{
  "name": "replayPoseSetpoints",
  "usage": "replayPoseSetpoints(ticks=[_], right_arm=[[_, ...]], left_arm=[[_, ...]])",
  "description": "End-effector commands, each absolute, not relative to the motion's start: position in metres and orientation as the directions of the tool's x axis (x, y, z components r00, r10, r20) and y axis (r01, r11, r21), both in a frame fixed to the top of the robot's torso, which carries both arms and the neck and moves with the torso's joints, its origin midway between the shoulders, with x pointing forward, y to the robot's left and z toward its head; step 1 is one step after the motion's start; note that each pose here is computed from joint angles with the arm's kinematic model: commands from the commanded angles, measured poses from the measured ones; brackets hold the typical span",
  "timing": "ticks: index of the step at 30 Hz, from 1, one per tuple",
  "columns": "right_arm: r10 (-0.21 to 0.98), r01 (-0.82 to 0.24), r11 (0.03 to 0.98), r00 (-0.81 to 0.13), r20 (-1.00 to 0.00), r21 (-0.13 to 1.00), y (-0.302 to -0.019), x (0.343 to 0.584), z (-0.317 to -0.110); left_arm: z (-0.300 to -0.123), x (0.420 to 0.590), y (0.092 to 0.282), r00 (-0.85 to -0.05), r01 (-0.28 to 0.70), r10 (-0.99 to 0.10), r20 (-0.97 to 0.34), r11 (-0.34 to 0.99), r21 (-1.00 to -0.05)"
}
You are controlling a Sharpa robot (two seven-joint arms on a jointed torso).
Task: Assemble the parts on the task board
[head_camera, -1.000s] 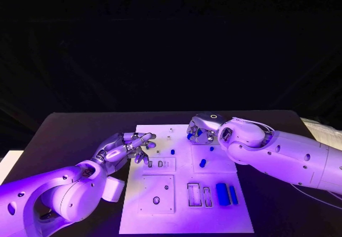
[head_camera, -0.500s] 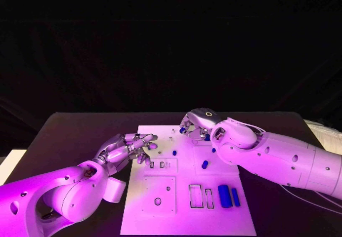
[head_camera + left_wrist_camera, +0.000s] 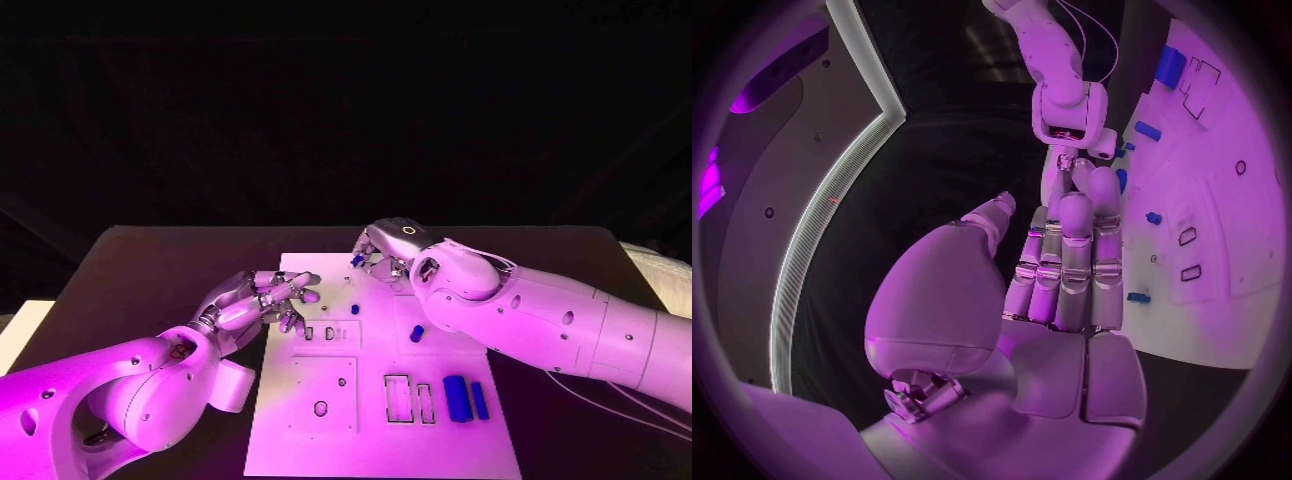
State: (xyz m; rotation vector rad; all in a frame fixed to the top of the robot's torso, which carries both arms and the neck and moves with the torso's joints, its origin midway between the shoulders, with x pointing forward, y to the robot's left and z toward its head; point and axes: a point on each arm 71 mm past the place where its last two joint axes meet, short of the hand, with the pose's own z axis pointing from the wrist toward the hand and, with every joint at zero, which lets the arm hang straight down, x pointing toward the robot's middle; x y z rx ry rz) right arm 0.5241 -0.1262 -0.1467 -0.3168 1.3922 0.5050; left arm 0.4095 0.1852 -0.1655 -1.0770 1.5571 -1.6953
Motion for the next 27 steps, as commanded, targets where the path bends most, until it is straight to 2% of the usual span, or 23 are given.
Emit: replayPoseSetpoints(ticks=[1,27], right_arm=[[0.131,-0.514,0.855,0.095,-0.987,0.064,-0.1228,0.5263,-0.1486],[0.095,-0.479,0.877,0.076,-0.993,0.047,-0.117,0.5355,-0.1556]], left_arm=[[-0.1626,0.4083,0.1821,-0.522,-0.091,-0.835,0.176,-0.15,-0.984],[-0.1599,0.4086,0.1827,-0.528,-0.089,-0.832,0.174,-0.15,-0.985]])
